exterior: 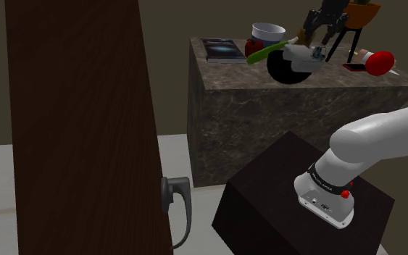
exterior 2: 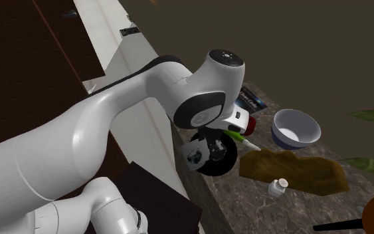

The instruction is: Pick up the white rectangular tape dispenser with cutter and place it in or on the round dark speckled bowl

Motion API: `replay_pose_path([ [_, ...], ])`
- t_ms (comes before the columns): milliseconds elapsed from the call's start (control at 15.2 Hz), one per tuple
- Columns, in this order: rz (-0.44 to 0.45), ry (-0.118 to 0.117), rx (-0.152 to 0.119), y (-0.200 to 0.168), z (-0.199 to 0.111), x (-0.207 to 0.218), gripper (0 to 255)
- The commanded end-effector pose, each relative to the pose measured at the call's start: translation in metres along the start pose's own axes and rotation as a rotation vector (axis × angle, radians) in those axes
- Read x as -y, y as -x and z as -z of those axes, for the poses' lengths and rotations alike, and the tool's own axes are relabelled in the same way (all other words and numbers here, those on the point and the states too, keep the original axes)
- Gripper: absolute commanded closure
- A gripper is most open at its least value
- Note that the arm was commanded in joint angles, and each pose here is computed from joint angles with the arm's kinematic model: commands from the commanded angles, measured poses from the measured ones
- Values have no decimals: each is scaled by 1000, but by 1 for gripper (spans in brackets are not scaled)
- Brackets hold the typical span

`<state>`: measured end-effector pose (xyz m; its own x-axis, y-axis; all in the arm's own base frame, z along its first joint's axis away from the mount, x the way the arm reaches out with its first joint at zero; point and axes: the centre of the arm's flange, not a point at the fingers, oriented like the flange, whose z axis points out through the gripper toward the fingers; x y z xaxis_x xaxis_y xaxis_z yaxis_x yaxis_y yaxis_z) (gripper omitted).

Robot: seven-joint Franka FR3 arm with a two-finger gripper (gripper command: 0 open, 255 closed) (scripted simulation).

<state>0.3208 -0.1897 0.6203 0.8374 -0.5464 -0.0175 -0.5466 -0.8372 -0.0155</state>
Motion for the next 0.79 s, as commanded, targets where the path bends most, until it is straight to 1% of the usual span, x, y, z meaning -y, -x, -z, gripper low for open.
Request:
replay_pose_path([
  [0,0,0,2,0,-1,0,0],
  [198,0,0,2,-1,-1,0,0],
  [462,0,0,2,-1,49,0,0],
  [726,0,0,2,-1,49,0,0],
])
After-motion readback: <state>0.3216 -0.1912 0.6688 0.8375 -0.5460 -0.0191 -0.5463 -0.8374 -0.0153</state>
